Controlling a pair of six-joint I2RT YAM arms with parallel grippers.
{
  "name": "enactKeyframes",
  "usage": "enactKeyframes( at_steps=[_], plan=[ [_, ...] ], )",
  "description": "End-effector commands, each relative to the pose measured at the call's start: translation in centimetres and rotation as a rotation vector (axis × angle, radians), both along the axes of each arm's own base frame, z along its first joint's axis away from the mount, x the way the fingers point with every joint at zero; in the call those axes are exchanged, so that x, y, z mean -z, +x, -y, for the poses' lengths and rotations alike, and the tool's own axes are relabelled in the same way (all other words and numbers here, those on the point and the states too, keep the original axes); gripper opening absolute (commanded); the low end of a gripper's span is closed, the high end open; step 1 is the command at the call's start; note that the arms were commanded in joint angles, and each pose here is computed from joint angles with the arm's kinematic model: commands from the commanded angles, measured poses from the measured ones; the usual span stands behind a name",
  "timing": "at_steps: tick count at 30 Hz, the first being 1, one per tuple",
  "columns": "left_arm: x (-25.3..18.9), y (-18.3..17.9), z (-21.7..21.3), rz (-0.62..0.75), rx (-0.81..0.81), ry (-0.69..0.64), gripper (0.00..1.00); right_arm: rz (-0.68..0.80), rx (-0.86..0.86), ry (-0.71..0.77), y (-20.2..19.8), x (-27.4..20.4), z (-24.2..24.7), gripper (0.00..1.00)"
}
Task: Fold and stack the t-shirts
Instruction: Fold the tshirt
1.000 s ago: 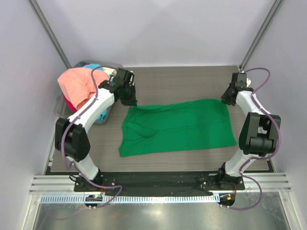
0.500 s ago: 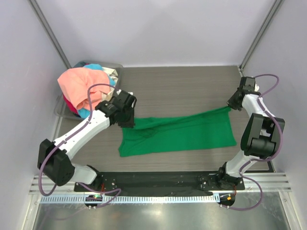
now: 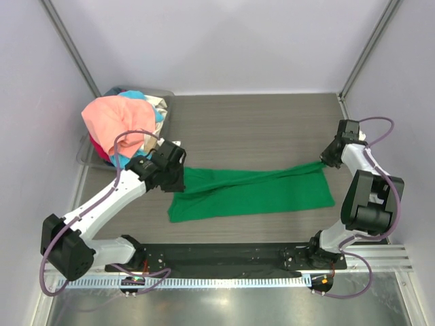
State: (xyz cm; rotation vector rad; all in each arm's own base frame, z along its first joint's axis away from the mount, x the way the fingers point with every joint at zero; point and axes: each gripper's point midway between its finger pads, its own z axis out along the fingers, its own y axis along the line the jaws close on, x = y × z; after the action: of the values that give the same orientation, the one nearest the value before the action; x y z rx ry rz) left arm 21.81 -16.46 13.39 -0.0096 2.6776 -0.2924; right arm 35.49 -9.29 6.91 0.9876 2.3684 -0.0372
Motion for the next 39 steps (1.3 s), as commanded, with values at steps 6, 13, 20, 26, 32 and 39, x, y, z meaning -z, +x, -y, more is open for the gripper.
enactKeyframes(
  at_steps=[6,13,20,26,32,39],
  plan=[
    [2.0,-5.8,1.9,-0.081,0.046,-0.102,0.27,0.086,0.084,-0.003,-0.8,-2.1,1.4,0.71],
    [0.8,-5.3,1.8,-0.002,0.002,-0.102,0.48,0.197,-0.013,-0.097,1.0,-7.3,-2.0,0.8],
    [2.1,-0.1,3.4,0.076,-0.05,-0.035,0.49,0.117,-0.224,0.02,0.8,-3.0,-9.8,0.77],
    [6.9,4.5,4.4,0.016,-0.089,0.004,0.42,0.012,-0.264,0.067,-2.3,2.1,-11.6,0.75],
    [11.0,7.6,4.9,-0.046,-0.086,0.123,0.36,-0.049,-0.286,0.199,-6.3,4.7,-14.5,0.75],
    [12.7,14.5,6.0,-0.06,-0.12,0.122,0.35,-0.021,-0.271,0.374,-12.8,5.1,-19.3,0.76]
  ],
)
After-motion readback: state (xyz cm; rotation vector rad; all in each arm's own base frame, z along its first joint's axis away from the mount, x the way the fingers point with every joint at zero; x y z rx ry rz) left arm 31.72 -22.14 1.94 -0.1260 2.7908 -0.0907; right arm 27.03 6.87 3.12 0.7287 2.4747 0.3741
